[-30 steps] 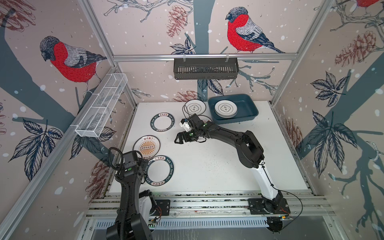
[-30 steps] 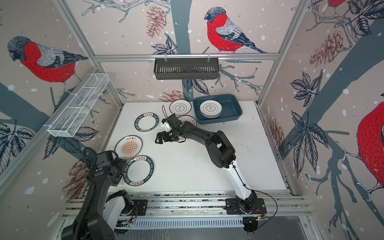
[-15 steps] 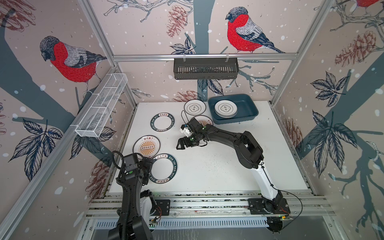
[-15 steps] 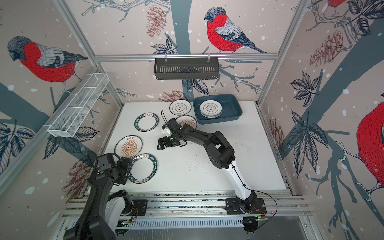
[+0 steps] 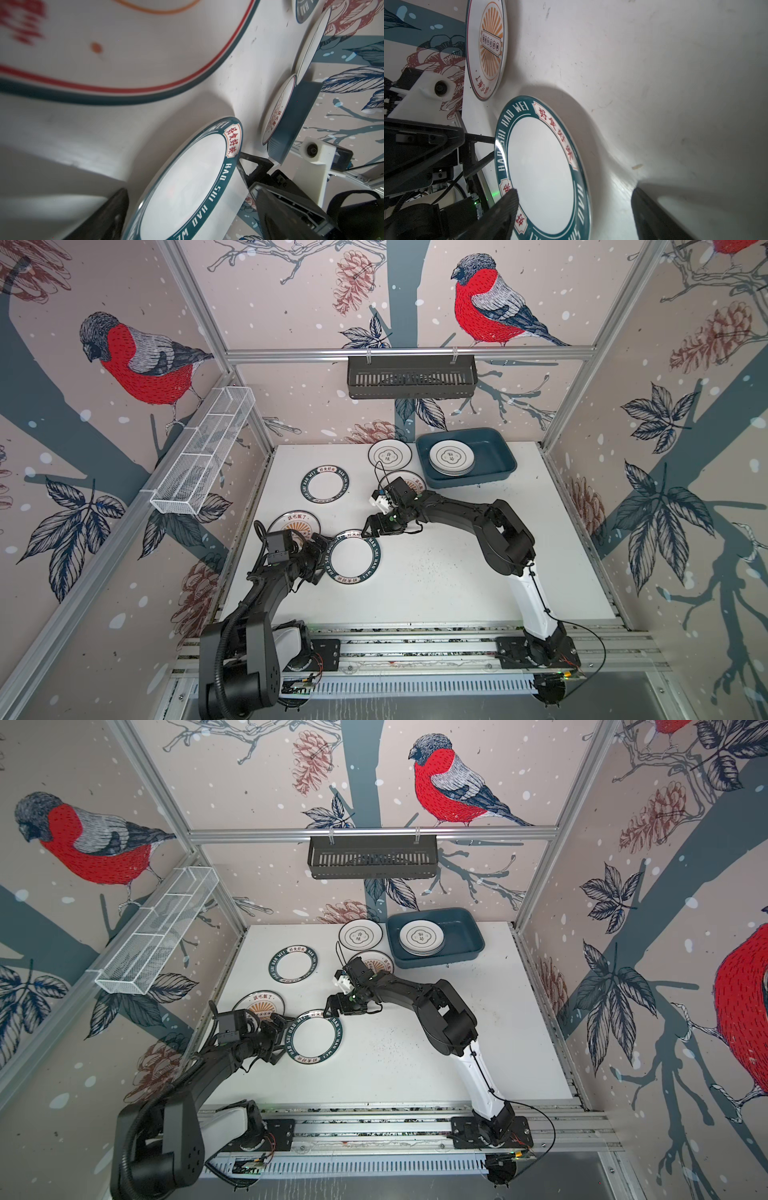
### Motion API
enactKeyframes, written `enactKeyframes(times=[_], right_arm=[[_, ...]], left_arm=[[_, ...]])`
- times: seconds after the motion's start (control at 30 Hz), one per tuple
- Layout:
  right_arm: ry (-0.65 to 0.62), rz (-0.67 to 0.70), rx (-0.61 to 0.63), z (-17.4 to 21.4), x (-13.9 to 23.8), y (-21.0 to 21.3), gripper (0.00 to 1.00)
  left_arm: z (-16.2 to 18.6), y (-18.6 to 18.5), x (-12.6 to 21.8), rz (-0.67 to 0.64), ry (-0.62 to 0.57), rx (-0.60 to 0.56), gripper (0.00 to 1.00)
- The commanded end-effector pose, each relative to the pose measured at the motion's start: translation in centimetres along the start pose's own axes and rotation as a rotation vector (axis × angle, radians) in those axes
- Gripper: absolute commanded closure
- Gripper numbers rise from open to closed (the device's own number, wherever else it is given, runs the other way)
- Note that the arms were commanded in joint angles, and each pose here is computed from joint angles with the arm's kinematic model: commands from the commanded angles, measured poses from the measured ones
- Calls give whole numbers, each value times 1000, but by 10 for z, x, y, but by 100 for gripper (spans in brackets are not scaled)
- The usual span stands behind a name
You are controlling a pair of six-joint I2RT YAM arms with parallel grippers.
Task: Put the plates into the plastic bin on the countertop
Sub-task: 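Grasp the edge of the 'HAO SHI HAO WEI' plate with the right gripper, then lift the plate over the teal bin with the right gripper while the left arm rises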
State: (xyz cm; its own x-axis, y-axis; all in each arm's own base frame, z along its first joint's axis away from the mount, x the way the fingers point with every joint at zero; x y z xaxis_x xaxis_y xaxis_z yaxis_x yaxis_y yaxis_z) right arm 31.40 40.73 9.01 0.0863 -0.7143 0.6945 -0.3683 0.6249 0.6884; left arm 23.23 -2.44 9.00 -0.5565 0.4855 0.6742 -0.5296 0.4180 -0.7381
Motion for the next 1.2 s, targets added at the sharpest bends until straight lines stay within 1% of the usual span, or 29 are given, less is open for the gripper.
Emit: enactKeyframes(times=[0.0, 0.17, 0.37, 0.47, 0.53, 0.67, 0.73, 0.97, 1.1, 1.17], right_arm=[[12, 20, -55, 9, 3, -7, 15], [3, 39, -92, 21, 8, -20, 18], [-6, -33, -170, 32, 11, -36, 29], [-4, -40, -191, 37, 10, -43, 33], [1, -33, -195, 39, 9, -47, 38], [13, -22, -210, 42, 5, -54, 56], [15, -24, -214, 41, 3, -56, 63], [27, -14, -212, 42, 0, -58, 77], [33, -2, -216, 42, -2, -61, 82], [32, 9, -221, 40, -1, -63, 86]], left_arm=[[-2, -16, -4, 36, 24, -54, 4], [-9, -21, -9, 21, 44, -74, 4], [-11, -19, -13, 11, 50, -78, 4], [-12, -20, -14, 12, 50, -85, 4], [-12, -20, -14, 11, 45, -87, 4], [-13, -22, -14, 21, 41, -96, 4], [-14, -23, -13, 27, 39, -98, 4], [-17, -28, -14, 44, 38, -106, 4], [-18, -30, -15, 47, 39, -111, 4], [-19, -31, -15, 45, 38, -117, 4]])
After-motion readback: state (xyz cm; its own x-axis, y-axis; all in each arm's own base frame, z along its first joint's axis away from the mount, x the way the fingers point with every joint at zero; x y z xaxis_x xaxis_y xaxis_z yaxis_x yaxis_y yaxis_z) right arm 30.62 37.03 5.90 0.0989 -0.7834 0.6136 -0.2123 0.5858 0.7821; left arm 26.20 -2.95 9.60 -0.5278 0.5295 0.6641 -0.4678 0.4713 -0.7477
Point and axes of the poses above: each gripper's point midway between its finger pads, its own x axis back along the fingers, its own y axis along the line the jaws close on, z = x × y, the point moved 6 cm from there along x, back along the fingers, and after that the axes turned 6 degrees about -x, right-handed, at the moved point
